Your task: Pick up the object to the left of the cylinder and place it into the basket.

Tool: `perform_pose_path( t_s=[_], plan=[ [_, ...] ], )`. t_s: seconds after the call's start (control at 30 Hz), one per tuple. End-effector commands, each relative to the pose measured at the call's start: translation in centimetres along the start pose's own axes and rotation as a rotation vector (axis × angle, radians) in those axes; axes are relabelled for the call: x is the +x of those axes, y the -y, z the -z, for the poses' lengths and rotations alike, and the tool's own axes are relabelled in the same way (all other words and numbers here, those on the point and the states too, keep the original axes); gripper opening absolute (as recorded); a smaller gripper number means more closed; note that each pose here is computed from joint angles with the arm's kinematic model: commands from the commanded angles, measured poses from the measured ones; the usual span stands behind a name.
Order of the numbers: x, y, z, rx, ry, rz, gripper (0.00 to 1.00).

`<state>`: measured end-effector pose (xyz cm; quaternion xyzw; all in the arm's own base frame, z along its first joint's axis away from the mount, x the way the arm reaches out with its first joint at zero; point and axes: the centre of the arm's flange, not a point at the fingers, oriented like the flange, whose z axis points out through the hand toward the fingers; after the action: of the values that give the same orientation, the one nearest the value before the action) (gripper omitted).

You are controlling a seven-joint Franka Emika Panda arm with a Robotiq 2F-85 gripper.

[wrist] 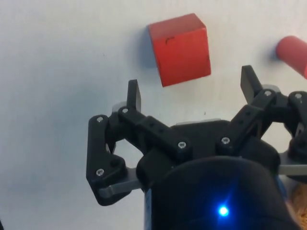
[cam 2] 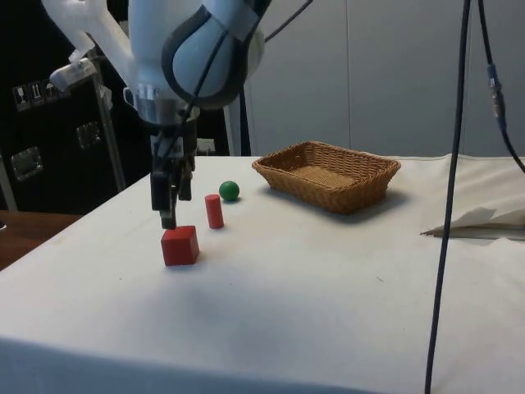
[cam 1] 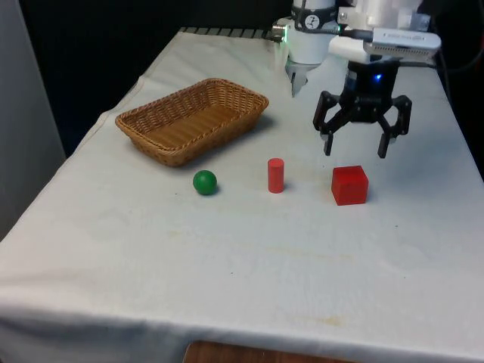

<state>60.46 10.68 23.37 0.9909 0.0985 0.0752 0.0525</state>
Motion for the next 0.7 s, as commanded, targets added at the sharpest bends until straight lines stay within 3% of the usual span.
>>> perform_pose_path(
  t_s=[0.0,0.17,0.23,0.27,0.43,0.5,0.53,0.67],
  plan=[
    [0.1,0.3,-0.3,0.017,-0.008,0.005,1.00],
    [0.2,0.4,-2.0,0.022,-0.009,0.012,1.00],
    [0.1,0.2,-2.0,0.005,0.000,0.010,1.00],
    [0.2,0.5,-2.5,0.023,-0.009,0.014,1.00],
    [0.1,0.7,-3.9,0.024,-0.006,0.019,1.00],
    [0.0,0.5,-4.0,0.007,0.004,0.018,1.00],
    [0.1,0.6,-4.1,0.021,-0.005,0.021,1.00],
    [0.0,0.5,-4.5,0.013,0.001,0.023,1.00]
  ],
)
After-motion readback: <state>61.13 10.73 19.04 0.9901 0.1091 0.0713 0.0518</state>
